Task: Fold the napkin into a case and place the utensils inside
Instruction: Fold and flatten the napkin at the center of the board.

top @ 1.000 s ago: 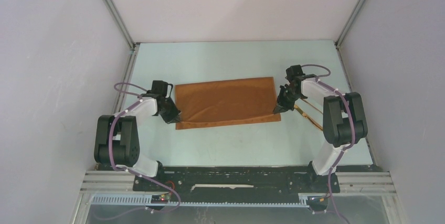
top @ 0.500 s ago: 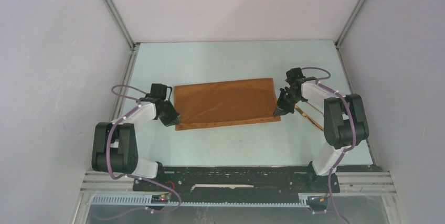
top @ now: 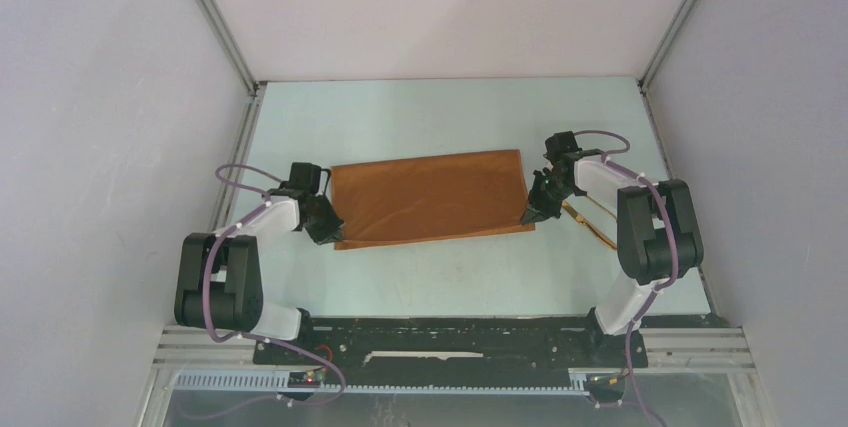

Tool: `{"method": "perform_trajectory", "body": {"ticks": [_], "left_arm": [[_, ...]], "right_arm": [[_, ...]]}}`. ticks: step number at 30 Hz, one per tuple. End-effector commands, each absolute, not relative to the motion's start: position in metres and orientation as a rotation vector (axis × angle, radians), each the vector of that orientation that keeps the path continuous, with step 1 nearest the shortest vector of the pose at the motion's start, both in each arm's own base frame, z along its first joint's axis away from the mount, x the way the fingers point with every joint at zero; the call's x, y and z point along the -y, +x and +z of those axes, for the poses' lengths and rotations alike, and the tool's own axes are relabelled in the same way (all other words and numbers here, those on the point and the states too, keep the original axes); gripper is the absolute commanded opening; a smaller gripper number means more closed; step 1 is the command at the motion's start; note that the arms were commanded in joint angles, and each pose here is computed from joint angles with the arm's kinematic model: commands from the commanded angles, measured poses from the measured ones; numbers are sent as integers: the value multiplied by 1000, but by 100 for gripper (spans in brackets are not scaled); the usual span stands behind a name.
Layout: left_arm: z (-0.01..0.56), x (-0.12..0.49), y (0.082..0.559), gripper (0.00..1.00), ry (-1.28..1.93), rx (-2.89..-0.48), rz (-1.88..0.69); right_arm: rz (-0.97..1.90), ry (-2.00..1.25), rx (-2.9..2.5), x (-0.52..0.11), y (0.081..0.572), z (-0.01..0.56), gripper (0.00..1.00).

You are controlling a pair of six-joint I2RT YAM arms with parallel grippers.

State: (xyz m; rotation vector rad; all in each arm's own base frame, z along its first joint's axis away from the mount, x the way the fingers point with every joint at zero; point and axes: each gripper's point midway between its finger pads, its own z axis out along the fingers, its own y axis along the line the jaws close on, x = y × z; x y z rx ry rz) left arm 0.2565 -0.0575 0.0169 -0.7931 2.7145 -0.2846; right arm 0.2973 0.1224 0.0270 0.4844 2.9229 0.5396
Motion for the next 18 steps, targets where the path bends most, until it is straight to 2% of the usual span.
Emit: {"method": "perform_trajectory", "body": {"ticks": [1, 18], "left_arm": [[20, 55, 258, 3, -763, -2694, -267], [22, 57, 255, 8, -752, -2687, -283]], "right_arm": [[543, 433, -2890, -124, 302, 32, 0], [543, 448, -2883, -124, 310, 27, 0]]}}
